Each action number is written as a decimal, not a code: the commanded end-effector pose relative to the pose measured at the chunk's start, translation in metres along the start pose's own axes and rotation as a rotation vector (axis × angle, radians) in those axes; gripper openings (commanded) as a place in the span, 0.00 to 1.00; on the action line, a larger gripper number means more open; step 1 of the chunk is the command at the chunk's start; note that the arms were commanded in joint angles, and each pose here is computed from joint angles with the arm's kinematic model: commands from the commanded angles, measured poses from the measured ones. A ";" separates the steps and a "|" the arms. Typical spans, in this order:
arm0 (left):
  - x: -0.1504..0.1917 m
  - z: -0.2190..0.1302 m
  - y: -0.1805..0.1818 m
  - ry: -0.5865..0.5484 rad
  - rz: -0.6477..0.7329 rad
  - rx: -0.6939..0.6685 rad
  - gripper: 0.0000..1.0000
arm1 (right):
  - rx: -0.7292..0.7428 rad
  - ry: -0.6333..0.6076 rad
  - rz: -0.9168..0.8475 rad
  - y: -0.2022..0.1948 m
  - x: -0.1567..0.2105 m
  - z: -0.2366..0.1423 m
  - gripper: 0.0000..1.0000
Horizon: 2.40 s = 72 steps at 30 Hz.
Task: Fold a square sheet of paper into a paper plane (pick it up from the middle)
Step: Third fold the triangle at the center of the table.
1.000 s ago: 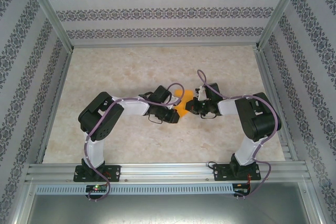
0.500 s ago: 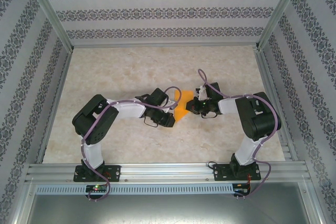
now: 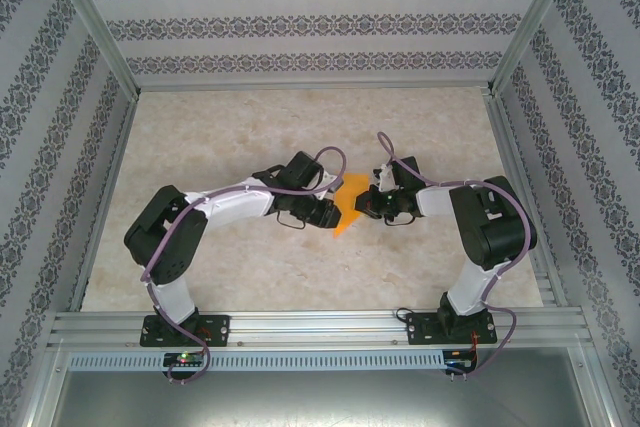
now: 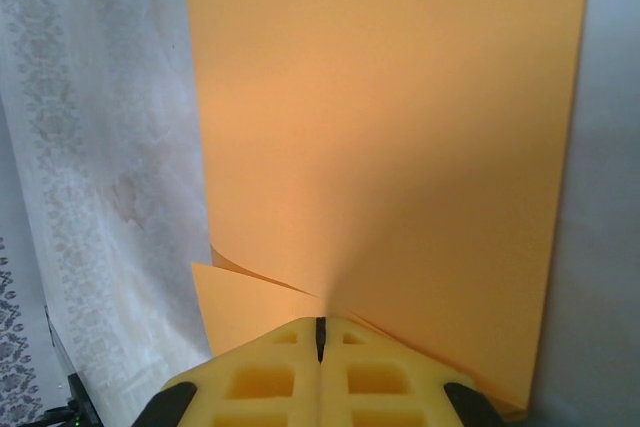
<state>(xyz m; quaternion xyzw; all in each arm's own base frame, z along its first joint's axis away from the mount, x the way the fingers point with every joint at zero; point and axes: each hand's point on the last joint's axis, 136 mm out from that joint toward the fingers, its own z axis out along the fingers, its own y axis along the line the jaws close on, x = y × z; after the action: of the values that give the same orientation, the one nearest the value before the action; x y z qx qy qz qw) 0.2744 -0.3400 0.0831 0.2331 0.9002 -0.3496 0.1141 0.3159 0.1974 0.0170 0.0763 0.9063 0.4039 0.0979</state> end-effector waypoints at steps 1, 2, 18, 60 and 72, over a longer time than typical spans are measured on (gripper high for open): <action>-0.005 0.013 -0.001 0.019 0.003 0.000 0.22 | 0.018 0.008 0.061 -0.005 0.007 -0.007 0.00; -0.007 0.016 0.001 0.019 0.005 -0.004 0.22 | 0.001 0.002 0.058 0.001 0.005 -0.009 0.01; -0.015 0.050 0.043 0.047 0.002 -0.135 0.25 | 0.022 -0.065 0.050 0.001 -0.007 -0.042 0.11; -0.015 0.048 0.065 0.059 -0.011 -0.188 0.22 | -0.042 -0.012 0.087 0.005 -0.017 -0.026 0.36; -0.015 0.048 0.060 0.063 -0.019 -0.159 0.21 | -0.099 -0.002 0.117 0.017 -0.008 -0.030 0.35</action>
<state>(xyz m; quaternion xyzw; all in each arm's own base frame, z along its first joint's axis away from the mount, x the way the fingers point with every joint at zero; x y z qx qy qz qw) 0.3247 -0.3460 0.0262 0.2286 0.9275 -0.2697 0.1219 0.3257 0.1799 0.0431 0.1304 0.8842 0.4408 0.0829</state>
